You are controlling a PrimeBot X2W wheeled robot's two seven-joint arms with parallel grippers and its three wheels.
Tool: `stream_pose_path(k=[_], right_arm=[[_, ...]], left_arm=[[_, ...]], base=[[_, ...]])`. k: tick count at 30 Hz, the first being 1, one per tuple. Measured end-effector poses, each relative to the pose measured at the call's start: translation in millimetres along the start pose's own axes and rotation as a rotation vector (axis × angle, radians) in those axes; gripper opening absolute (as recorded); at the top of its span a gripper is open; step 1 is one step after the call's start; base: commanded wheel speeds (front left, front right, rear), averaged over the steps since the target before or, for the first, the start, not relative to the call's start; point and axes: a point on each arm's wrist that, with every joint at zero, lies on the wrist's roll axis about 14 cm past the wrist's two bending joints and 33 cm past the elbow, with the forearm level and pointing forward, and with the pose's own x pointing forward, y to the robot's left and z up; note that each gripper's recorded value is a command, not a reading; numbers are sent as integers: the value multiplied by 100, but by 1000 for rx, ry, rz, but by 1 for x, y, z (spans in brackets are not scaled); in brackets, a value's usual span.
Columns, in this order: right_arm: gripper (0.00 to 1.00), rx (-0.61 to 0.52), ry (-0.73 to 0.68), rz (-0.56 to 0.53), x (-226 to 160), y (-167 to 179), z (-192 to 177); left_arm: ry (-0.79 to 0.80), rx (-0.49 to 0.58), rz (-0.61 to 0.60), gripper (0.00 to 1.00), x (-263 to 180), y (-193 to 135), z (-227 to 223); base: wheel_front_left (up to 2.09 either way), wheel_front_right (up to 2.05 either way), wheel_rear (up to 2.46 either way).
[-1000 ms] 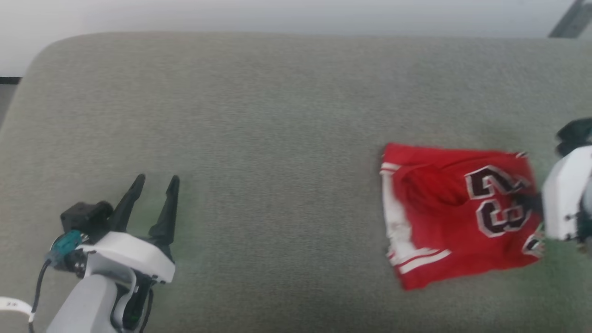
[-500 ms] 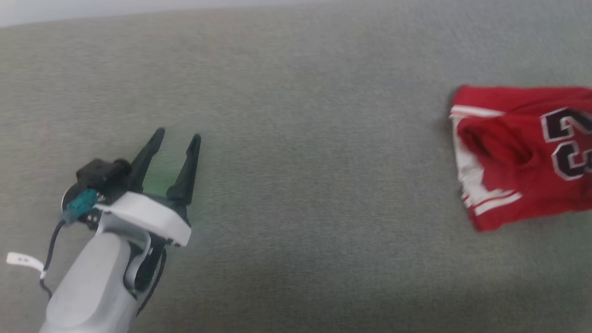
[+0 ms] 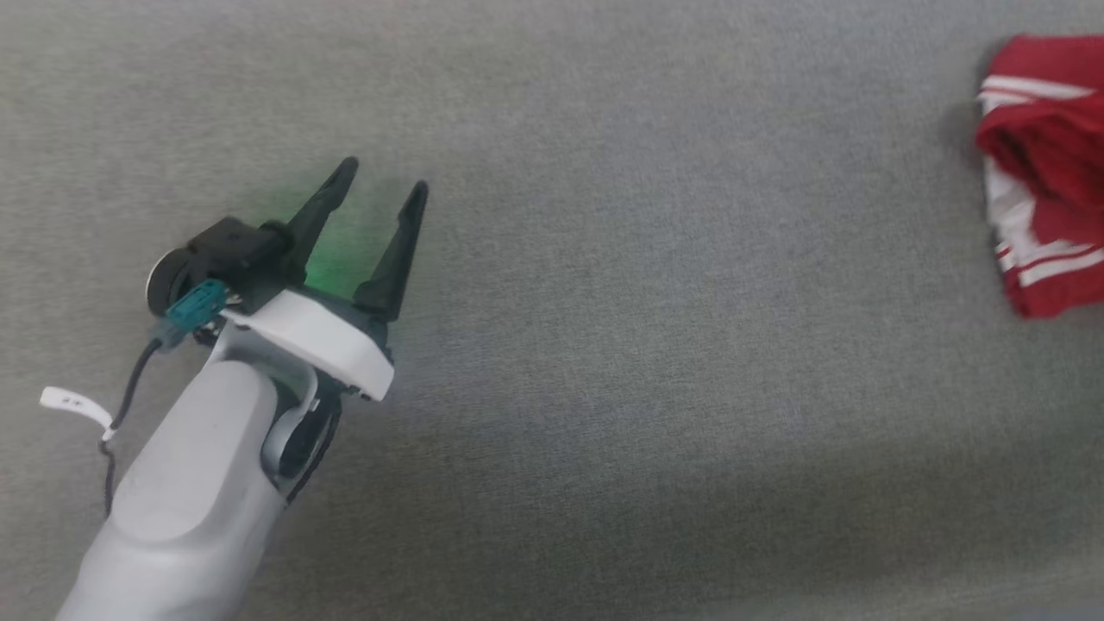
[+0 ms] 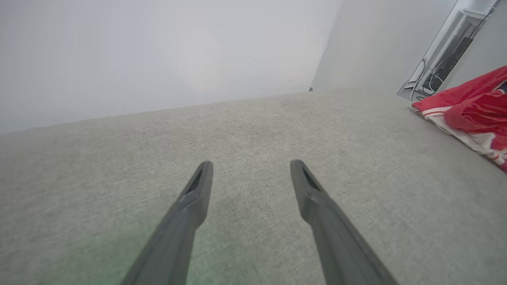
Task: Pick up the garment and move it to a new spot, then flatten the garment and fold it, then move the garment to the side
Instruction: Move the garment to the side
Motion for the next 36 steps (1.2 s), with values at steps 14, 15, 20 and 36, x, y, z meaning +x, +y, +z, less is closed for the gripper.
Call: stream_pose_path(k=[14, 15, 20, 36], right_arm=[[0, -76, 4, -140, 37, -30, -21], [0, -80, 10, -135, 41, -26, -24], [27, -39, 5, -125, 55, -15, -28], [100, 39, -144, -143, 30, -27, 8]], left_arm=[[42, -6, -74, 100, 29, -11, -27], [43, -6, -73, 100, 29, -10, -28], [47, -6, -68, 100, 29, -7, -29], [-64, -20, 31, 100, 10, 19, 18]], base=[[0, 0, 0], [0, 0, 0], [0, 0, 0], [0, 0, 0]])
